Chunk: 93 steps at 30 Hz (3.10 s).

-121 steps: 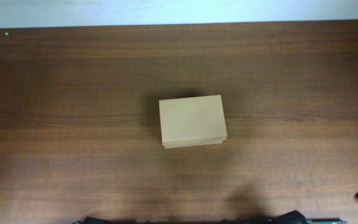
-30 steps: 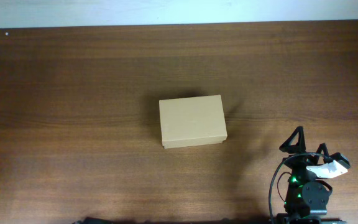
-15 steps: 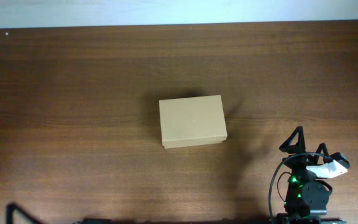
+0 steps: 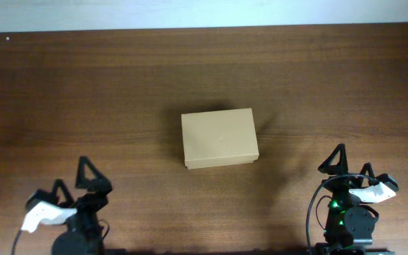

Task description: Pack container

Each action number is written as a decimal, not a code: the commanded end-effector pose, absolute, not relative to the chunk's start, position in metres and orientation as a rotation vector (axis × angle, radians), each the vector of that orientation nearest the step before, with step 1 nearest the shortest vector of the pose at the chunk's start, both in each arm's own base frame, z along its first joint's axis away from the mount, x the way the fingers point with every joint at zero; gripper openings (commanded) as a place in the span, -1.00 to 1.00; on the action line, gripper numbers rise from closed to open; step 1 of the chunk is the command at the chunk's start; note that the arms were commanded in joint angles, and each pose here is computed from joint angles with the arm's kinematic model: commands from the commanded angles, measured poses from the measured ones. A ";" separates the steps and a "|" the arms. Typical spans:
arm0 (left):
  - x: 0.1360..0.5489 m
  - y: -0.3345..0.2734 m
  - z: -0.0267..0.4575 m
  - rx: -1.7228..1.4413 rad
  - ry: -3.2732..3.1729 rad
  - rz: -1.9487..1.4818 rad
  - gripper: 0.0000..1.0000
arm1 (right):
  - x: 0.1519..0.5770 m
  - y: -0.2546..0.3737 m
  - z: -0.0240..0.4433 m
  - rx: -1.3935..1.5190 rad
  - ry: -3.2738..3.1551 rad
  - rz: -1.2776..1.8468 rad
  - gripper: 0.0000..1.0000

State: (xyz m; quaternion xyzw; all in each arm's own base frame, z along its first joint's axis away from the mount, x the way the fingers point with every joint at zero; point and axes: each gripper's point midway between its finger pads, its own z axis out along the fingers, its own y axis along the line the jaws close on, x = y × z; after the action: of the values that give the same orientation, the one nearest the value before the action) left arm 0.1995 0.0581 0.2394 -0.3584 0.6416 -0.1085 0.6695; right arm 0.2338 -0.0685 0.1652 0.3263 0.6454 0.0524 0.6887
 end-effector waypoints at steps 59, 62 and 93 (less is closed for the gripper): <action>0.221 0.069 0.145 -0.803 1.596 -0.096 0.99 | 0.233 -0.070 0.162 0.731 1.448 0.108 0.98; 0.221 0.069 0.145 -0.802 1.596 -0.096 0.99 | 0.233 -0.070 0.162 0.731 1.448 0.108 0.98; 0.221 0.069 0.145 -0.803 1.596 -0.096 0.99 | 0.233 -0.070 0.162 0.731 1.448 0.108 0.98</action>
State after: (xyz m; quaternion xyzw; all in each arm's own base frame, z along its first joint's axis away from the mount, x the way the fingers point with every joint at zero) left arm 0.2214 0.0671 0.1469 -0.3539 0.6947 -0.0507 0.6242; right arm 0.2338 -0.0685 0.1652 0.3263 0.6454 0.0524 0.6887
